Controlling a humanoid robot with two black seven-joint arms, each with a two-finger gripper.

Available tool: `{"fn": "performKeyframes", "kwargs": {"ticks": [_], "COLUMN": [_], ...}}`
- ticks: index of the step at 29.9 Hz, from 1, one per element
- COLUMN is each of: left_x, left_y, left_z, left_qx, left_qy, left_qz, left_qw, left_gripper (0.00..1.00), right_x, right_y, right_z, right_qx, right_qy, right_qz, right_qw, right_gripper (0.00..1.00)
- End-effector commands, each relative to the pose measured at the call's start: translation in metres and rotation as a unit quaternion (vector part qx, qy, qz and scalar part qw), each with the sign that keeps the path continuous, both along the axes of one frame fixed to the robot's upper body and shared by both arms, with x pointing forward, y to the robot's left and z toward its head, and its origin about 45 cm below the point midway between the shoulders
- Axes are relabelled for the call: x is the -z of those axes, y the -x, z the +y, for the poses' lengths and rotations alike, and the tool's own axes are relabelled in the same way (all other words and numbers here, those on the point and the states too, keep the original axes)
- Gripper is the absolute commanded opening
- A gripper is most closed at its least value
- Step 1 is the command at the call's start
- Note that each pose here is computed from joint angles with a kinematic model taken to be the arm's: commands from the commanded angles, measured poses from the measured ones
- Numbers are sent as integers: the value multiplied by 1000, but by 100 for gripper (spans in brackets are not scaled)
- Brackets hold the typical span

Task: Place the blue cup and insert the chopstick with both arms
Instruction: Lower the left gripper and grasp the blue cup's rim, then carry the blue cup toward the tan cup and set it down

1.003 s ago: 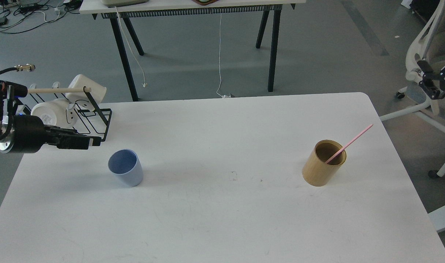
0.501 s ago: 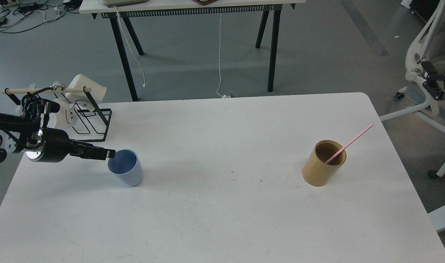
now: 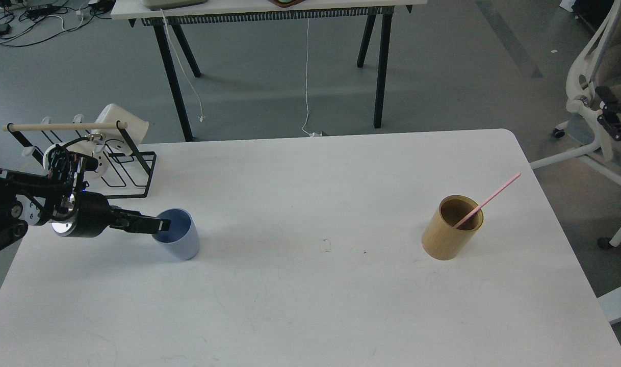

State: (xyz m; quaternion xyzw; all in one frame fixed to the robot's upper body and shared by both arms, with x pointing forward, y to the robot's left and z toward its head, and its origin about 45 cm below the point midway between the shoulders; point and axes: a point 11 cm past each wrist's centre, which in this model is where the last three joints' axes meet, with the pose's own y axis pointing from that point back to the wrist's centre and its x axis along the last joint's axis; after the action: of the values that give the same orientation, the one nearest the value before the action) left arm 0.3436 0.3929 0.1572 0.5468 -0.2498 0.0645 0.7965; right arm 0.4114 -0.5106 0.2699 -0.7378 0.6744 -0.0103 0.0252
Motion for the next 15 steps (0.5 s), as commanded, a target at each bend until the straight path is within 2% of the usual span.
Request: {"fn": "performKeyframes", "kwargs": {"ticks": [1,3,6,9,11,15], "left_x": [7,10,14,15,14,9], "left_y": [4,5,2,1,1,-3], "left_z": [2,2,-3,-4,-4,-9], "left_qx": [-3,-4,1,1,1,6], "left_qy": [-1,0,4,5,5,13], "left_qz": [5,1,-11,-14,-15,-32], "left_qw": [1000,1000,1000,1000,1000,999], "left_gripper": [59,48,38,4,0,0], "right_x": [1,2,4,5,5,6], "right_y": [3,4,5,5,6,6], "right_z": [-3,-4,-5,-5,-5,-6], "right_qx": [4,4,6,6,6,6], "right_qy": [-1,0,0,1,1,1], "right_qz": [2,3,6,7,7,8], "right_qw": [1000,1000,1000,1000,1000,1000], "right_gripper": [98,98,98,98,98,98]}}
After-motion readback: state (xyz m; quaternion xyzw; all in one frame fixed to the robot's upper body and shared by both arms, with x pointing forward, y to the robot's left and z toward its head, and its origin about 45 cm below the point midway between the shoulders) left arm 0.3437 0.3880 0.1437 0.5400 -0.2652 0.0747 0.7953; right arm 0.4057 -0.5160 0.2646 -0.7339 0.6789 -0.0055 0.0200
